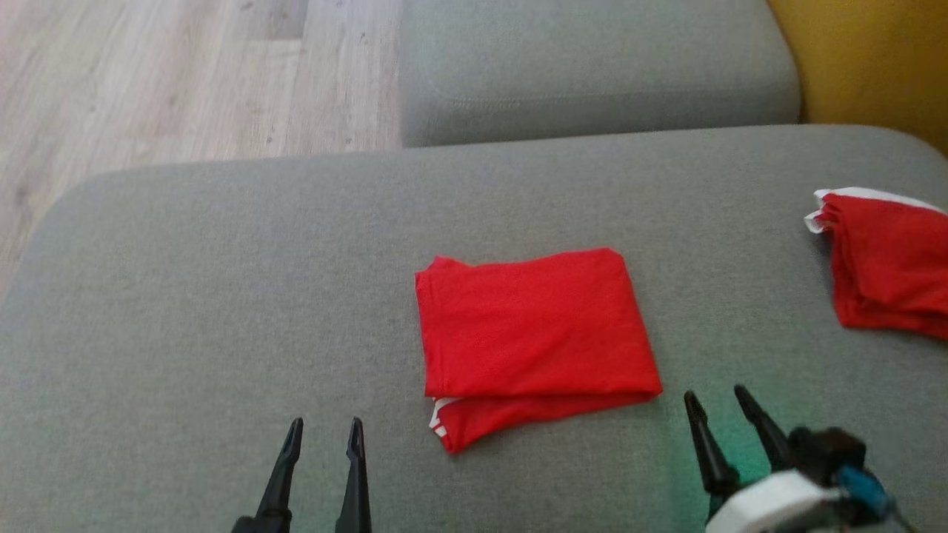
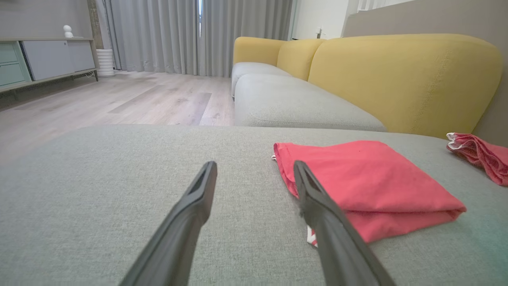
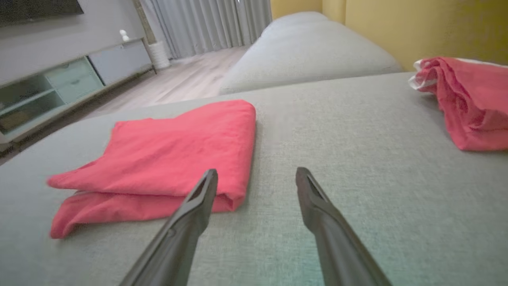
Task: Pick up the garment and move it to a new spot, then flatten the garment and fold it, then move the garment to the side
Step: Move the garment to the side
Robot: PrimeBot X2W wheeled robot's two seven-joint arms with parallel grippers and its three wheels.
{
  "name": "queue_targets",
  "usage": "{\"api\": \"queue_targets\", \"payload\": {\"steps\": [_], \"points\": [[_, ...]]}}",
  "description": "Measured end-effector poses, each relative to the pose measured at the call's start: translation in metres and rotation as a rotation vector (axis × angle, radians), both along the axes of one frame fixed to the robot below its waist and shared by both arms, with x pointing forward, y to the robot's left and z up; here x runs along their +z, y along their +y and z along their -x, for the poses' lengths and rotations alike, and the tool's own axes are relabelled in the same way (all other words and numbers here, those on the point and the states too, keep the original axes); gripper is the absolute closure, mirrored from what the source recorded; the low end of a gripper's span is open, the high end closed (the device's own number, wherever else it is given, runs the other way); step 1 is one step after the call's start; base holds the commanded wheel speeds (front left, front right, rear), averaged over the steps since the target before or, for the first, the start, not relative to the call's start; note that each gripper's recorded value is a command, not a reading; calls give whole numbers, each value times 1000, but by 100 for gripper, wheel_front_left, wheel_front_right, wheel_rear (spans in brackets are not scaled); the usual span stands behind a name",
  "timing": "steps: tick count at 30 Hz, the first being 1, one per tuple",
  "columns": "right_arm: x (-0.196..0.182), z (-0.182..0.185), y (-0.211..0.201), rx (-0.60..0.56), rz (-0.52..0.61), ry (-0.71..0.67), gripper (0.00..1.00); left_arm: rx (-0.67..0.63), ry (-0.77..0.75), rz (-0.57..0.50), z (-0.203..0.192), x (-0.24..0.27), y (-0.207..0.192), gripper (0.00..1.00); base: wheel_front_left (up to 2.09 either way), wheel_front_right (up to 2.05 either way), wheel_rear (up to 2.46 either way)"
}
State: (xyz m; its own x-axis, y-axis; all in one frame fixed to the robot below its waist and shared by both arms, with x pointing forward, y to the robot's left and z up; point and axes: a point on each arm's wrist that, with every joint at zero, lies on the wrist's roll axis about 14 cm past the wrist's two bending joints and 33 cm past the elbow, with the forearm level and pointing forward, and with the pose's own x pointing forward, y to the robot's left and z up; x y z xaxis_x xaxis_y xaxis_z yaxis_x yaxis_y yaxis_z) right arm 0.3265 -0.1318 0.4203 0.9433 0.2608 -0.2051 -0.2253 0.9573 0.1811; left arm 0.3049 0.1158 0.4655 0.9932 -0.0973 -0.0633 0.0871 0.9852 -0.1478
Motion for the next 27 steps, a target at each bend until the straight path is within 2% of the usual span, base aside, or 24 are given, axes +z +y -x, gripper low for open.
{"api": "queue_targets", "payload": {"steps": [4, 11, 16, 18, 19, 20, 21, 22, 27], "points": [[-10, -31, -6, -15, -16, 92, 0, -9, 32, 11, -4, -8, -4, 0, 0, 0, 0], [-17, -91, 11, 4, -134, 254, 0, -19, 22, 11, -34, -5, -8, 0, 0, 0, 0], [-44, -86, 42, 63, -242, 468, 0, 1, 58, 20, -34, -15, -5, 0, 0, 0, 0], [-45, -86, 48, 70, -290, 509, 0, 1, 70, 19, -32, -18, -5, 0, 0, 0, 0], [-44, -88, 50, 72, -309, 520, 15, 1, 71, 21, -31, -18, -6, 0, 0, 0, 0], [-43, -89, 52, 74, -325, 523, 55, 3, 72, 25, -31, -18, -6, 0, 0, 0, 0], [-43, -89, 52, 72, -340, 526, 86, 8, 72, 24, -31, -18, -5, 0, 0, 0, 0], [-42, -89, 53, 71, -356, 528, 100, 12, 72, 25, -32, -18, -4, 0, 0, 0, 0], [-37, -90, 41, 72, -350, 508, 100, 12, 71, 27, -36, -18, -6, 0, 0, 0, 0]]}}
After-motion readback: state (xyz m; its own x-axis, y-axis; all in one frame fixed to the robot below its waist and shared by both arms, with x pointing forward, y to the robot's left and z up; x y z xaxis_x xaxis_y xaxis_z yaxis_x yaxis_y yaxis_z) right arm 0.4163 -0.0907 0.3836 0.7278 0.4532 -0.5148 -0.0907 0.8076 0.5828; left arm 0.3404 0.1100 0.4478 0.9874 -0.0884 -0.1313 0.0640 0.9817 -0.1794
